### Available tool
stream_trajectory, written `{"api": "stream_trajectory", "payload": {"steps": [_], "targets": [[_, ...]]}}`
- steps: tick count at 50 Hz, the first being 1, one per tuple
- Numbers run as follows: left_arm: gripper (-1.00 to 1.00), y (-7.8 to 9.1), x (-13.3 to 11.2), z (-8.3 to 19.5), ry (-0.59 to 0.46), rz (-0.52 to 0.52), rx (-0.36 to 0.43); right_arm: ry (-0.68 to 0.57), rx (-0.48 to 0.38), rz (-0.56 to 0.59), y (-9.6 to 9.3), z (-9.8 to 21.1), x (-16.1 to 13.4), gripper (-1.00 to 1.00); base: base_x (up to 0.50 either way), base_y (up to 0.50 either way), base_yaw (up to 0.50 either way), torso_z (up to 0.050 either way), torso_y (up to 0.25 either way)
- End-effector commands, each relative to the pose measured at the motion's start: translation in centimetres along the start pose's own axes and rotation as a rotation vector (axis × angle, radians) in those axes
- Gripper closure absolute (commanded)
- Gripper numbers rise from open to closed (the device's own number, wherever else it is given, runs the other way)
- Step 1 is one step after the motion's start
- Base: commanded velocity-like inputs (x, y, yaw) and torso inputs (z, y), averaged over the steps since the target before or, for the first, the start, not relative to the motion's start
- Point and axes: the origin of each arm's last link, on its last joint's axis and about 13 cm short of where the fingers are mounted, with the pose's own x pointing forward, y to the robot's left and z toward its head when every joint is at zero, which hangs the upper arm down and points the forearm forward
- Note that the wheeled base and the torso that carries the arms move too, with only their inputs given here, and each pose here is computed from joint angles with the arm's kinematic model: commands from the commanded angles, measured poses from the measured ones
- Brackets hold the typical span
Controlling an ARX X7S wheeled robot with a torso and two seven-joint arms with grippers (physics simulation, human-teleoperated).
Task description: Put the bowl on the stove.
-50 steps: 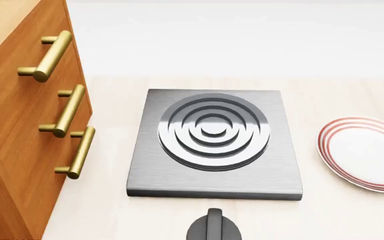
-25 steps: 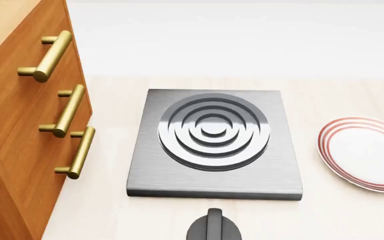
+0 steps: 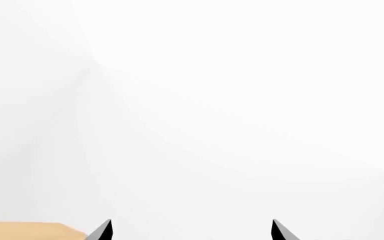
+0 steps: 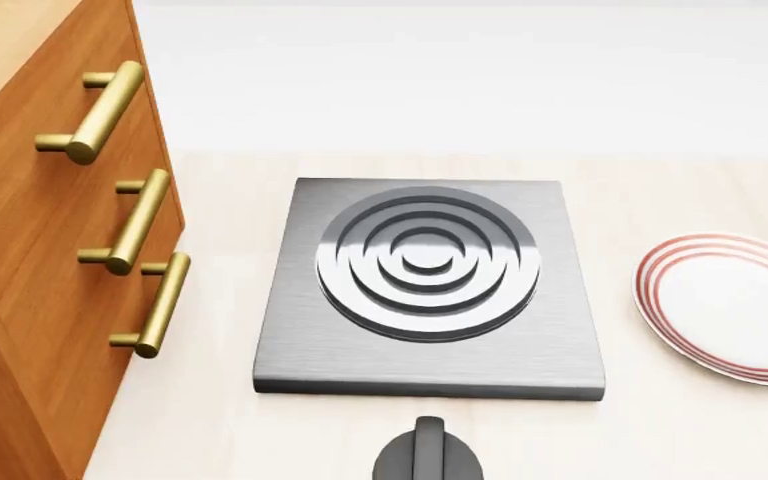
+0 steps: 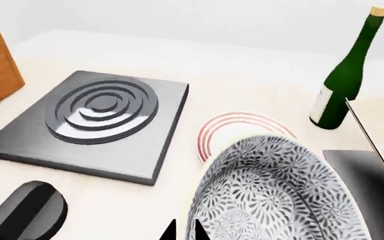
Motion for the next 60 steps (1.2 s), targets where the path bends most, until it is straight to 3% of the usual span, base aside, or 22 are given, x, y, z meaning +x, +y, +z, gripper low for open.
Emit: {"api": "stream_trajectory", "payload": {"steps": [1,20,40,50,56,60], "targets": [[-1.0,0.1,0.0,0.0,-0.015,0.002,0.038,-0.117,-0.132,0.139,1.3,5.6,1.7,1.0,0.0,0.0,0.0,0.0,0.0],[-1.0,0.1,0.0,0.0,-0.02,0.001,0.047,-0.193,-0.227,0.227,3.6,11.7,8.4,1.0,0.0,0.0,0.0,0.0,0.0],[-1.0,0.1,-0.1,-0.1,-0.018,0.0,0.047,-0.246,-0.232,0.348,6.7,14.4,13.3,1.0,0.0,0.0,0.0,0.0,0.0],[-1.0,0.1,-0.1,-0.1,-0.017,0.002,0.045,-0.246,-0.307,0.383,7.4,14.6,12.6,1.0,0.0,0.0,0.0,0.0,0.0],[-1.0,0.1,-0.2,-0.2,-0.012,0.002,0.041,-0.28,-0.325,0.384,7.1,13.3,9.0,1.0,0.0,0.0,0.0,0.0,0.002],[-1.0,0.1,-0.2,-0.2,-0.012,0.002,0.041,-0.28,-0.325,0.384,7.1,13.3,8.9,1.0,0.0,0.0,0.0,0.0,0.0]]}}
